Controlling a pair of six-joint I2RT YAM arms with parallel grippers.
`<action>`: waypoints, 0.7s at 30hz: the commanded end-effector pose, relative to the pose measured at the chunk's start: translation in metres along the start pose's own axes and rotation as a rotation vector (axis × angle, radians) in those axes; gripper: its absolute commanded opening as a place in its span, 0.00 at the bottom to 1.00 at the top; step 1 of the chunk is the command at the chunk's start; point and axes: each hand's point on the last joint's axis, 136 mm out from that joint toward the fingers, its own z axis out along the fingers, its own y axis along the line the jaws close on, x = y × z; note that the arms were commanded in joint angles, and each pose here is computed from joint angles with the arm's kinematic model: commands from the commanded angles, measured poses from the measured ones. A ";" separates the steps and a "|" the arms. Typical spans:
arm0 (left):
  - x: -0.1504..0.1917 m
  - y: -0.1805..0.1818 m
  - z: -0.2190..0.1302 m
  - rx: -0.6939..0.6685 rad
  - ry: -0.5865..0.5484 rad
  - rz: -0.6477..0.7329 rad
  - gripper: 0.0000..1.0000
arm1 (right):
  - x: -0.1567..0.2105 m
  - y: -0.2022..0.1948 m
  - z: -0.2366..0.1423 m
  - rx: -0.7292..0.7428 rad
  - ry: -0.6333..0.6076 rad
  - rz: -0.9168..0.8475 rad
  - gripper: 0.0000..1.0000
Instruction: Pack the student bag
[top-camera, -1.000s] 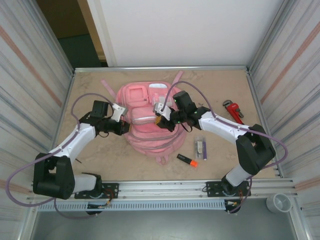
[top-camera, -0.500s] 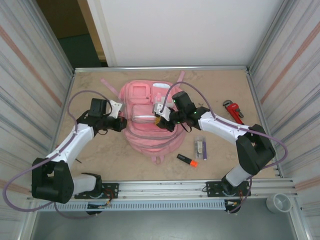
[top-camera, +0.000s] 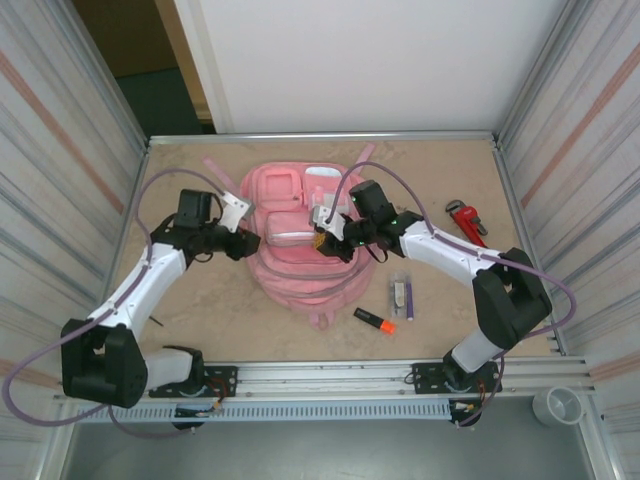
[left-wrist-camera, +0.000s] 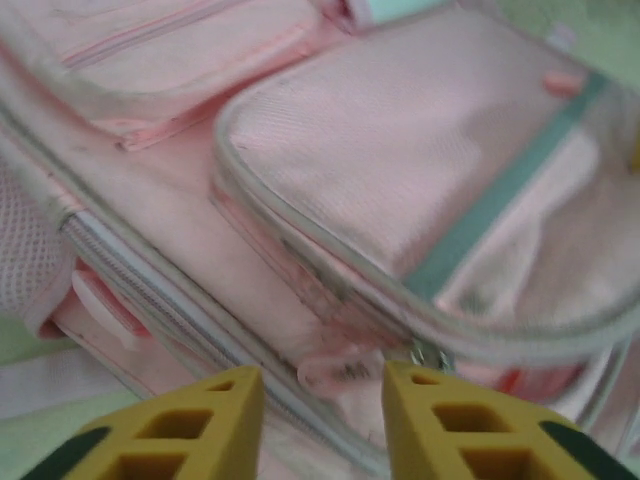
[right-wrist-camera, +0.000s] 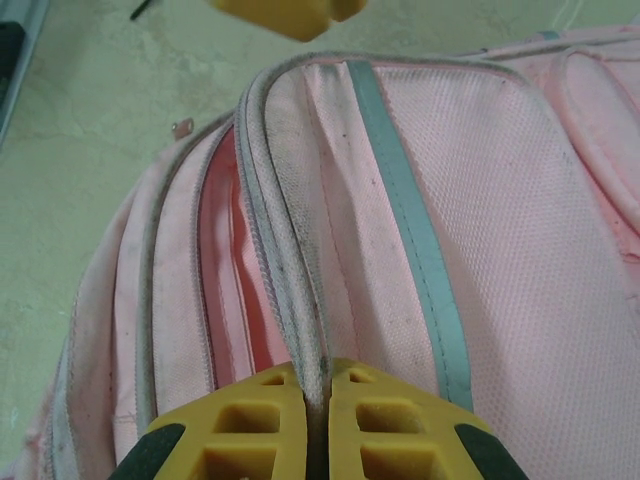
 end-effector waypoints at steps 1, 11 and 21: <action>0.013 -0.015 -0.009 0.047 -0.017 0.200 0.47 | -0.024 0.003 -0.008 -0.048 -0.067 -0.051 0.00; 0.010 -0.013 0.001 0.168 -0.016 0.471 0.47 | -0.027 0.001 -0.004 -0.061 -0.063 -0.056 0.00; 0.000 -0.021 0.022 0.362 -0.067 0.553 0.34 | -0.023 0.001 0.001 -0.068 -0.045 -0.045 0.00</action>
